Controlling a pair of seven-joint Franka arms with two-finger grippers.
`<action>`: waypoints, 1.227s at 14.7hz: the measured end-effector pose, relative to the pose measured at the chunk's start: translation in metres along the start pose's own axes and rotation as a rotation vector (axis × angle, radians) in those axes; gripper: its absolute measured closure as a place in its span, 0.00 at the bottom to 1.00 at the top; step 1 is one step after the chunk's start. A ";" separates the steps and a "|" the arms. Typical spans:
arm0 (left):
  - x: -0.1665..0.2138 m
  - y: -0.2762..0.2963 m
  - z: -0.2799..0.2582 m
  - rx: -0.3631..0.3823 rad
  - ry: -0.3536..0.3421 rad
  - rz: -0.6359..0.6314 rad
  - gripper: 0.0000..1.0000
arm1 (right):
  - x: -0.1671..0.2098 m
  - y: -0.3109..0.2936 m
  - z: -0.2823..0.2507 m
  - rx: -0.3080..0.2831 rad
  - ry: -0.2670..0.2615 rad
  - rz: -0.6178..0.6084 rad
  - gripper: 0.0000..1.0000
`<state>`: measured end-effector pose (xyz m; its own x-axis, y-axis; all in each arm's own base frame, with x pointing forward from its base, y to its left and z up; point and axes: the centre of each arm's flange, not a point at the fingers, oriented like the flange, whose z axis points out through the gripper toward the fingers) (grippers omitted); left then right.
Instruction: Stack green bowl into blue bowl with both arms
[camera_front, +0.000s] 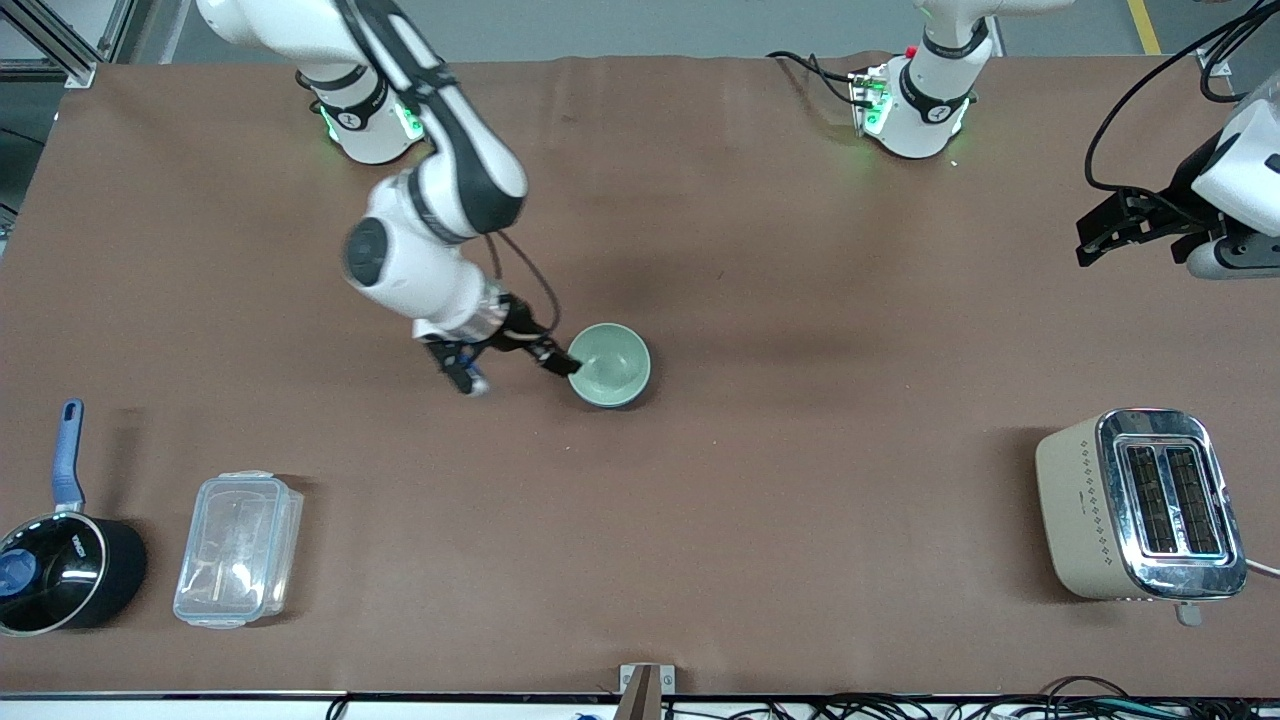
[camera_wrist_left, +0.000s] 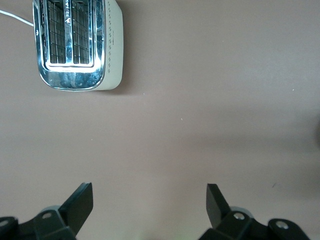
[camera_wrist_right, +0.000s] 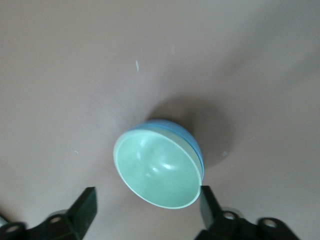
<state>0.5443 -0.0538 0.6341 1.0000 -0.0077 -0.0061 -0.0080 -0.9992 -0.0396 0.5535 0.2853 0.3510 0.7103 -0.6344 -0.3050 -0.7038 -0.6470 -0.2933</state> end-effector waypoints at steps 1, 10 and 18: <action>0.000 0.001 0.000 0.000 -0.001 0.002 0.00 | 0.024 0.011 -0.038 -0.023 0.028 -0.037 0.00; -0.002 0.020 -0.001 -0.052 -0.004 0.045 0.00 | 0.125 0.154 -0.279 -0.214 0.191 -0.385 0.00; -0.002 0.018 -0.011 -0.054 0.019 0.046 0.00 | 0.075 0.149 -0.388 -0.332 0.260 -0.589 0.00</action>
<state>0.5423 -0.0722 0.6440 0.9984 -0.0544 0.0122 -0.0546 -0.9984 0.0145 0.5061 -0.0230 0.6361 0.9793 -0.1947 0.0561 -0.1927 -0.9805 -0.0395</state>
